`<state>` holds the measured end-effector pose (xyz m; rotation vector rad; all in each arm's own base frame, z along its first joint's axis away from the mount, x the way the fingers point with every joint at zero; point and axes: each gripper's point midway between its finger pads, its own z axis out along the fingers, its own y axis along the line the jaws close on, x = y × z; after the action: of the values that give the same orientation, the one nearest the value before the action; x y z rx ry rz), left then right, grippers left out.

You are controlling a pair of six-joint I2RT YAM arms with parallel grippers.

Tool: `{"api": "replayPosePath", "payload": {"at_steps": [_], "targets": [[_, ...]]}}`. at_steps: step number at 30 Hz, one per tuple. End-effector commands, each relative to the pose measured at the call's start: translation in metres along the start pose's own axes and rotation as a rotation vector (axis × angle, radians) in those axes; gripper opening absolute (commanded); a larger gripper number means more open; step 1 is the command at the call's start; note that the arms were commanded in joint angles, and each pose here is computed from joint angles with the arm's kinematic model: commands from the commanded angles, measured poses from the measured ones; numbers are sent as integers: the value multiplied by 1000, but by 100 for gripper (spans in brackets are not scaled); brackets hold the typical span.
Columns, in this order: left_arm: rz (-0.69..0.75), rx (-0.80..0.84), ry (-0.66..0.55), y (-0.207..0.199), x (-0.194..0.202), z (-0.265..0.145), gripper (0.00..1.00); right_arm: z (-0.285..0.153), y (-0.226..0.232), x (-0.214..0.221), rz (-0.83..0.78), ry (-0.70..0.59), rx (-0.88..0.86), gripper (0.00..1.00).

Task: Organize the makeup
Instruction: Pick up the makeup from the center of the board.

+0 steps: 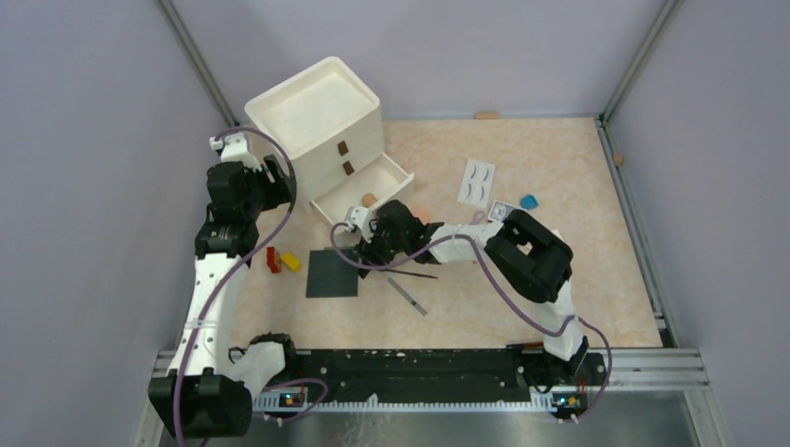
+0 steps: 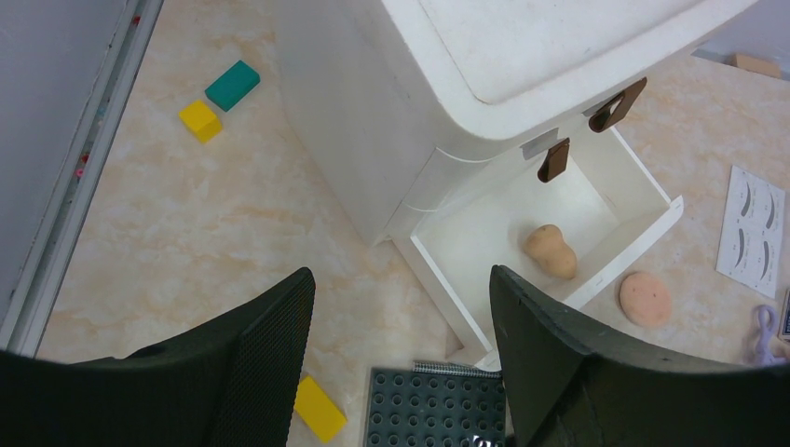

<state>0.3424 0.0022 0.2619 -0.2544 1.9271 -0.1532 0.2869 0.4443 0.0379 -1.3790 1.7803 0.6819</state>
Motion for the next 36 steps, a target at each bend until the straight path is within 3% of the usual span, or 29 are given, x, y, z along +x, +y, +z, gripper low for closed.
{"api": "replayPosePath", "payload": {"at_steps": [1, 8, 15, 21, 28, 36], "targets": [[7, 15, -51, -2, -12, -2, 75, 2, -29, -3, -27, 32, 148, 59], [7, 17, -49, -2, -12, -1, 75, -21, -86, 15, 38, 100, 496, 61], [6, 18, -48, -2, -11, -1, 75, -45, -112, 19, 176, 73, 601, 62], [6, 17, -49, -2, -12, -1, 75, -53, -99, -7, 104, -20, 506, 61], [6, 17, -46, -2, -11, 0, 75, -48, -54, -50, -116, -174, 207, 61], [6, 19, -46, -2, -11, 0, 75, -26, -38, -55, -221, -176, 14, 57]]}}
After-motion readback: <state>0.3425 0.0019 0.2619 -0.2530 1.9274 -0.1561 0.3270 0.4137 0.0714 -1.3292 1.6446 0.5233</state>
